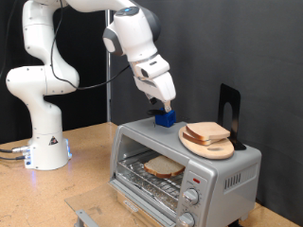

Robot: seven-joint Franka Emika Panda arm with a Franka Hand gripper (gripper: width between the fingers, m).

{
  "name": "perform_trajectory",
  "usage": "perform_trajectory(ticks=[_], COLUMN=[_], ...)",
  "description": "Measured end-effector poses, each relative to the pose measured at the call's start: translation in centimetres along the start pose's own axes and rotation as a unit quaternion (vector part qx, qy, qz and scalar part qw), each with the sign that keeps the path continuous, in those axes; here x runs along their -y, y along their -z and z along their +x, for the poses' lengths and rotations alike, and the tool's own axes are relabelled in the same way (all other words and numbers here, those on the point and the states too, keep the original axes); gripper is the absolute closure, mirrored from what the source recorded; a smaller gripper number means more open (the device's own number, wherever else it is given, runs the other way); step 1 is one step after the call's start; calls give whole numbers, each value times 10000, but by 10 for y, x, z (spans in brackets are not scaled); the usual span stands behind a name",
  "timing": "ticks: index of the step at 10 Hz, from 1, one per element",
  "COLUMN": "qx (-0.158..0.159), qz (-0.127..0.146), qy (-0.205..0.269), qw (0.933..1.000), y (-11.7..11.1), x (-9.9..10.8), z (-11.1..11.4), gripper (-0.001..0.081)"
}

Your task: Make a piece of toast with the oven

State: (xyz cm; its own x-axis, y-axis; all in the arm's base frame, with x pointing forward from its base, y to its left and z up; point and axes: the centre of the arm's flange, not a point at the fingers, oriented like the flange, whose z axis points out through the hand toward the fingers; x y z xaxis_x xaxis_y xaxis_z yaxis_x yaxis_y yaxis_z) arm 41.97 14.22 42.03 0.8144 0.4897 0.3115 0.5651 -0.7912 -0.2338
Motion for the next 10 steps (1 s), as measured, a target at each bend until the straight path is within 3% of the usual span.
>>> perform_trajectory(ticks=[3,6,10], qx=[-368,-837,-703], qz=[388,418,484], qy=[68,-406,-573], qw=[9985,9948,9947], y=[22,44,68], x=[-35,-65,-97], z=[-37,-69,-122], gripper=[-2,-2,-2])
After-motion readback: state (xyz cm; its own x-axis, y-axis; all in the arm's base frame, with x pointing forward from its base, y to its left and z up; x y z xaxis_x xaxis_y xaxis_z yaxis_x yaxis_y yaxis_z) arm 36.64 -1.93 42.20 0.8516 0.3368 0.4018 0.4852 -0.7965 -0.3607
